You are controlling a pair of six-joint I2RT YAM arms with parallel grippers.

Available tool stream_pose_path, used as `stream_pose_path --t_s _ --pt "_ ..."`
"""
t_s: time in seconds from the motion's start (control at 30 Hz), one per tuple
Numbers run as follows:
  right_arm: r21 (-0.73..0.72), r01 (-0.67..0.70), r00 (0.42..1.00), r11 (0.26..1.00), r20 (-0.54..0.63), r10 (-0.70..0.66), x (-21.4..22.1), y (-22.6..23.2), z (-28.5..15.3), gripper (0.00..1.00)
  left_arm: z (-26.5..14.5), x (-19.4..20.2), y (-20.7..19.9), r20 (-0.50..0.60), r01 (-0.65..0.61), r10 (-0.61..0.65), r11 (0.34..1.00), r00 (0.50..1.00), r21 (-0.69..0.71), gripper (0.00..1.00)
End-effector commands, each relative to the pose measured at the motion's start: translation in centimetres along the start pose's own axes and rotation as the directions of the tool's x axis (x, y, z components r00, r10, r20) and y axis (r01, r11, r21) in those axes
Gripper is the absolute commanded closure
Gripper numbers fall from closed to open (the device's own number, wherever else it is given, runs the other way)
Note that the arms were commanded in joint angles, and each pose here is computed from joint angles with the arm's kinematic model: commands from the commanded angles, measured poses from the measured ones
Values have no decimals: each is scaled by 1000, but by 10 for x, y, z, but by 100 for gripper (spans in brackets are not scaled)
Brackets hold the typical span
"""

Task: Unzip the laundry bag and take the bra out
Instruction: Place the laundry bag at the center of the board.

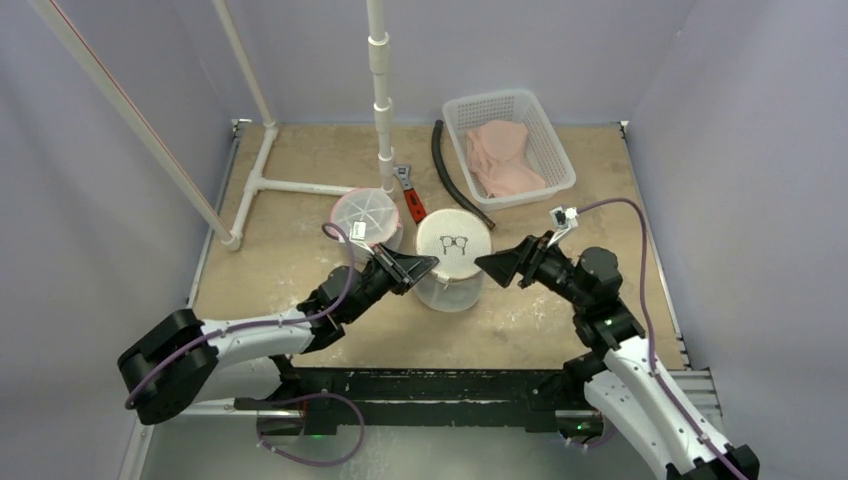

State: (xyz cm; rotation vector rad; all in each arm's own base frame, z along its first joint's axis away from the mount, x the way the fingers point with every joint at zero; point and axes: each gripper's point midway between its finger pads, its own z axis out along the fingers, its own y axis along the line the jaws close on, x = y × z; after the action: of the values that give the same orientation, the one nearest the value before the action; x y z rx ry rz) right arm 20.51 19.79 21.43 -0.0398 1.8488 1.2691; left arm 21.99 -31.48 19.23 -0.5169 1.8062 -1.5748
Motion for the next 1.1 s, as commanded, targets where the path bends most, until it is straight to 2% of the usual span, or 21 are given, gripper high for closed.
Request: stream_pose_path --t_s 0.0,0.13,0.27,0.37,0.5,0.57,0.7,0.73,0.8,0.9,1.07 --pt "141 238 971 961 2 -240 -25 -5 -6 11 -1 -29 -20 129 -49 50 999 990 -8 100" --pt "220 314 947 924 -4 -321 -28 14 9 13 -1 -43 -22 193 -55 62 998 979 -41 100" --pt "341 332 930 879 38 -366 -34 27 23 12 -1 -49 -21 219 -56 69 996 973 -65 100" --pt "457 267 941 849 65 -331 -30 13 25 5 -3 -52 -17 229 -56 73 995 971 -82 100" --pt "459 182 955 870 129 -268 -19 -3 20 2 -6 -53 -13 236 -54 76 994 969 -99 100" --pt "392 175 954 903 159 -254 -19 7 16 2 -7 -53 -11 237 -50 74 993 969 -103 100" --pt "224 223 960 949 118 -253 -8 36 8 3 -9 -55 -5 249 -45 75 991 966 -122 100" --pt "185 249 954 951 122 -274 -9 43 9 5 -9 -56 -5 254 -42 73 991 964 -125 100" --pt "102 242 967 965 58 -249 9 53 13 11 -9 -58 -6 263 -39 71 991 962 -124 100" --pt "59 209 978 976 -23 -208 33 53 21 19 -8 -59 -7 269 -34 68 991 961 -128 100" --pt "42 180 982 983 -71 -177 52 52 35 35 -7 -59 -7 271 -20 55 991 961 -130 100"
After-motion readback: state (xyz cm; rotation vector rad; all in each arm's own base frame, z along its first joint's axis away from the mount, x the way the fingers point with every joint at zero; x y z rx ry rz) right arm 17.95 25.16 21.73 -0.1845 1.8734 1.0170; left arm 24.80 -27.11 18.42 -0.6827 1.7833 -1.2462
